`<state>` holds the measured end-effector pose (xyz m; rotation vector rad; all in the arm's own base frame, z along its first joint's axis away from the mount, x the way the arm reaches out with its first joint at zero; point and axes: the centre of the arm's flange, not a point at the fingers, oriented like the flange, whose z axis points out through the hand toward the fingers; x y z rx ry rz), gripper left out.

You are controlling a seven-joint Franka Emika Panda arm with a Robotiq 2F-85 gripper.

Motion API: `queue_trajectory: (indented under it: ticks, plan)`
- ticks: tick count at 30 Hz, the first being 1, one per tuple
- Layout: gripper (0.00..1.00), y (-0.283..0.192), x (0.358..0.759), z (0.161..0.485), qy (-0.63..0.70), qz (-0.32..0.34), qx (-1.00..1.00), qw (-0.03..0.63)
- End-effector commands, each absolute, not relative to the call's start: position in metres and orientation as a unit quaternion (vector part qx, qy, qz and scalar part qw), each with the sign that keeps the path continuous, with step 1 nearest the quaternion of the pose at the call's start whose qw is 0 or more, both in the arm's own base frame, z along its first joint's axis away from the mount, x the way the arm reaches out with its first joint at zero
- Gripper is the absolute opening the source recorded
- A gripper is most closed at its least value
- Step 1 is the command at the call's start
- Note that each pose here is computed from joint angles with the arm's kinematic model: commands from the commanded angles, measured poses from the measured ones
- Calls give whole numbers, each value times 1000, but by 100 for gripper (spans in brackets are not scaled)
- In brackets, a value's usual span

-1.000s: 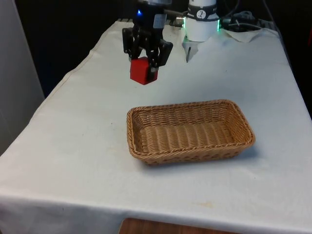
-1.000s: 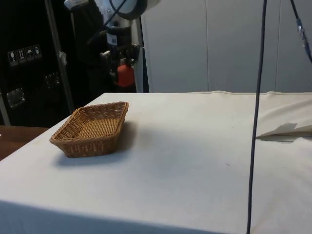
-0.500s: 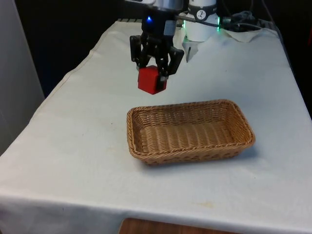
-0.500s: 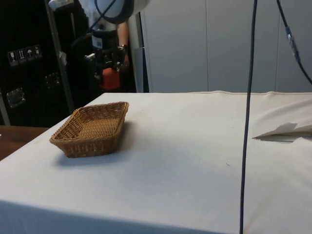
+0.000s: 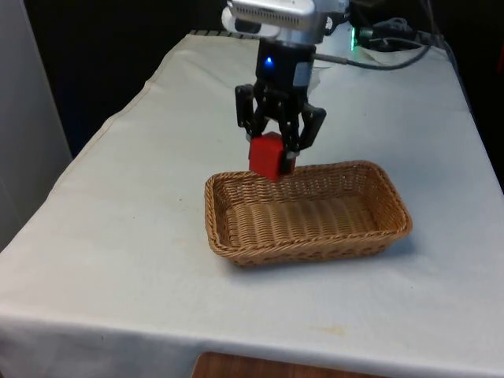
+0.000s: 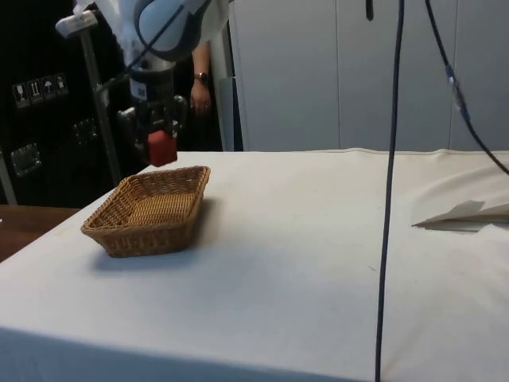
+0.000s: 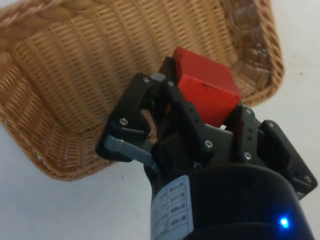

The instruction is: Pick up the cube and place it into the basket.

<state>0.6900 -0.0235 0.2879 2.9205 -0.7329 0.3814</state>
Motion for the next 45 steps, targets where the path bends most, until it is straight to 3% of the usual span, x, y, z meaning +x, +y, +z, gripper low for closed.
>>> queue_trajectory:
  ticks: [1,16,45]
  plan:
    - [2,-19,692,282,-243,125,961,46]
    - [2,15,702,227,-242,115,963,38]
    - [2,26,696,193,-244,103,964,37]
